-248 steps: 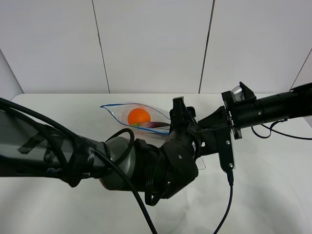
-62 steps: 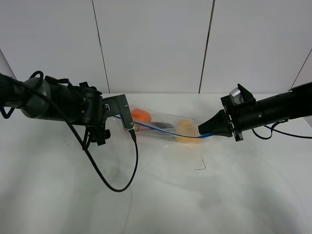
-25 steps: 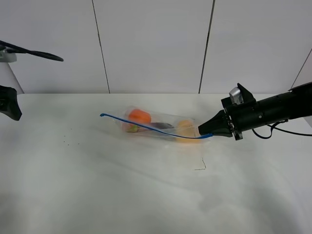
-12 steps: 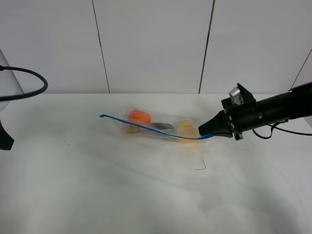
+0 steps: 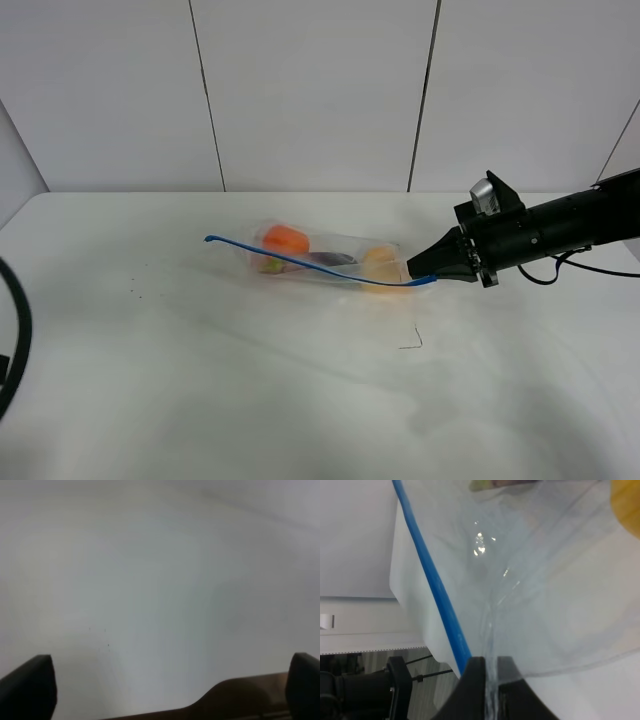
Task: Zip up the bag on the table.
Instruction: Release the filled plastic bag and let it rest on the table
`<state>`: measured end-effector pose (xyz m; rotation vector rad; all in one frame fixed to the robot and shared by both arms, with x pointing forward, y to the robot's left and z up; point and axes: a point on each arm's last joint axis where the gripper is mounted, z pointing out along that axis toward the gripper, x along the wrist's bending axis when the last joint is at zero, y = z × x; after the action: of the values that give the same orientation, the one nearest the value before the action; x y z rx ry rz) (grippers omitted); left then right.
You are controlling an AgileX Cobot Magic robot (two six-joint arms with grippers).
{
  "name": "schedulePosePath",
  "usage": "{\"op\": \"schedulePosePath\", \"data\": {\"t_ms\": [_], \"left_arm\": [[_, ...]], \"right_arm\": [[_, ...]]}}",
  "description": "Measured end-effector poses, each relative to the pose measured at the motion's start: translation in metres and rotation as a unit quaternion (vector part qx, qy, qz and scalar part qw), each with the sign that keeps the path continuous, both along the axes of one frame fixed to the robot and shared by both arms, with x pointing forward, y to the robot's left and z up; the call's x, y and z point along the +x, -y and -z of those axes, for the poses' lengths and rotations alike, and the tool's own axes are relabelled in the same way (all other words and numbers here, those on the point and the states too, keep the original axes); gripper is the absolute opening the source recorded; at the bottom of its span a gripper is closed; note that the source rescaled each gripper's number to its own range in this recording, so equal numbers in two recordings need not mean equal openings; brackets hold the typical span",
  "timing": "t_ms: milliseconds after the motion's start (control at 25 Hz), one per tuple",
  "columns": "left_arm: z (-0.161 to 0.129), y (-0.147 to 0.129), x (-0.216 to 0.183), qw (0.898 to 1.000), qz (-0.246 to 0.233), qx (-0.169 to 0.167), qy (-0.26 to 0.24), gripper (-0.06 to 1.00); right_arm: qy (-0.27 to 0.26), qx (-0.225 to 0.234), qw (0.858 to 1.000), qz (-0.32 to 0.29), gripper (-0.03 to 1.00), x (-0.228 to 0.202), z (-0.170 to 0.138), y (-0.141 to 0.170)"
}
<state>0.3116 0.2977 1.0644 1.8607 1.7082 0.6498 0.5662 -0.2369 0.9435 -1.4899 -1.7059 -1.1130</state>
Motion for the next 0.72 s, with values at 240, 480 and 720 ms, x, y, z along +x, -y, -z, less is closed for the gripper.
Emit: {"op": "schedulePosePath", "data": {"t_ms": [240,480,720], "left_arm": [[-0.002,0.005,-0.038,0.995,0.001,0.013,0.098,1.0],[0.005,0.011,-0.07,0.983,0.005,0.017,0.183,1.0],[0.007,0.016,-0.078,0.978,0.018,0.002,0.206,1.0]], "right_arm": [[0.003,0.0,1.0,-0.001,0.0,0.0,0.0,0.0],[0.005,-0.001,1.0,-0.003,0.0,0.0,0.0,0.0],[0.008,-0.001,1.0,-0.005,0.0,0.0,0.0,0.0]]}}
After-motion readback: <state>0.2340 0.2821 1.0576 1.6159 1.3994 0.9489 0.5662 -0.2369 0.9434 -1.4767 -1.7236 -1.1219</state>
